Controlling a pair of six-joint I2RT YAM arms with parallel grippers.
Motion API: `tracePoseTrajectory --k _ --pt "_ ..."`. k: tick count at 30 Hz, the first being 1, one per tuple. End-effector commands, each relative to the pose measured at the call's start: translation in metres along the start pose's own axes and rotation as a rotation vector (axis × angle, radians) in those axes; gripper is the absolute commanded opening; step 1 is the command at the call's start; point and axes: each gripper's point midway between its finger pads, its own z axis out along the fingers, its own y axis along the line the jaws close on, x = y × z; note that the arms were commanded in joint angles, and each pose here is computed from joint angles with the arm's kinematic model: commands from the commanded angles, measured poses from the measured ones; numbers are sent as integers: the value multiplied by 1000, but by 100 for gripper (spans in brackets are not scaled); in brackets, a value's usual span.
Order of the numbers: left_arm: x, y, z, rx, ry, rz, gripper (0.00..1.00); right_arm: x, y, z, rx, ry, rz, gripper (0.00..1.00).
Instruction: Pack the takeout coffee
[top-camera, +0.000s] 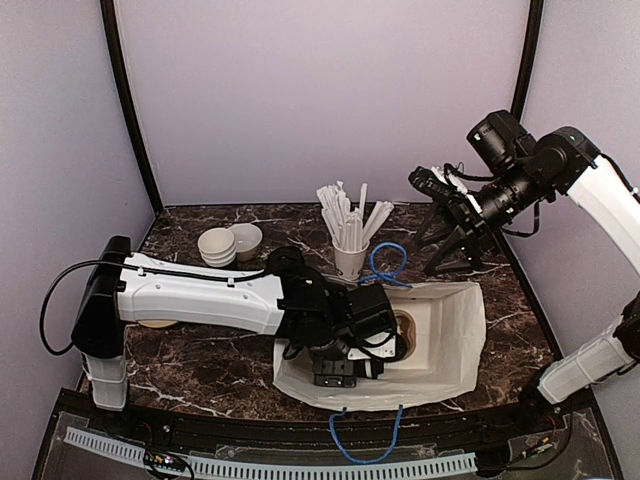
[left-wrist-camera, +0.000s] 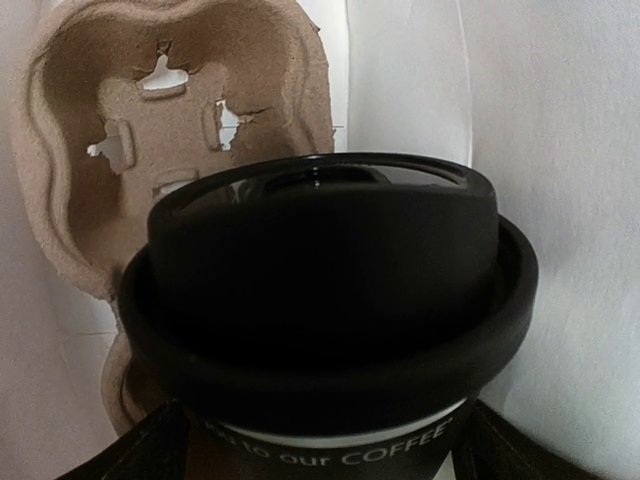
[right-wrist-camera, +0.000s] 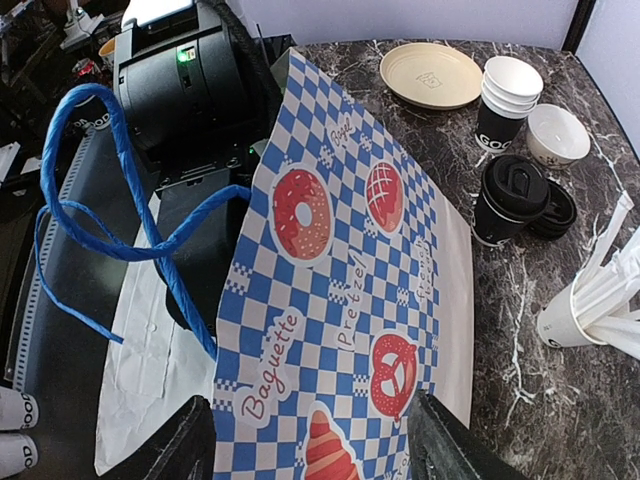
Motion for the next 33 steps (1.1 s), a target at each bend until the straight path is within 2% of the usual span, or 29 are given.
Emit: tracePoseTrajectory --k 1,8,13,19,24,33 --pt "-1 -9 4 56 -18 -4 91 -2 -7 2 14 -8 2 66" --pt "-11 -7 -10 96 -65 -10 77 -5 -12 1 26 -7 1 65" --pt "-24 9 -39 69 -146 -26 75 -7 -22 -3 58 -11 2 65" --pt "-36 37 -73 33 -249 -70 75 -18 -55 -36 101 -108 58 65" --pt "-45 62 -105 -15 -355 -104 75 -22 -77 -45 154 -130 93 65" --pt "-60 109 -148 -108 -532 -161 75 -42 -78 -62 193 -191 83 65"
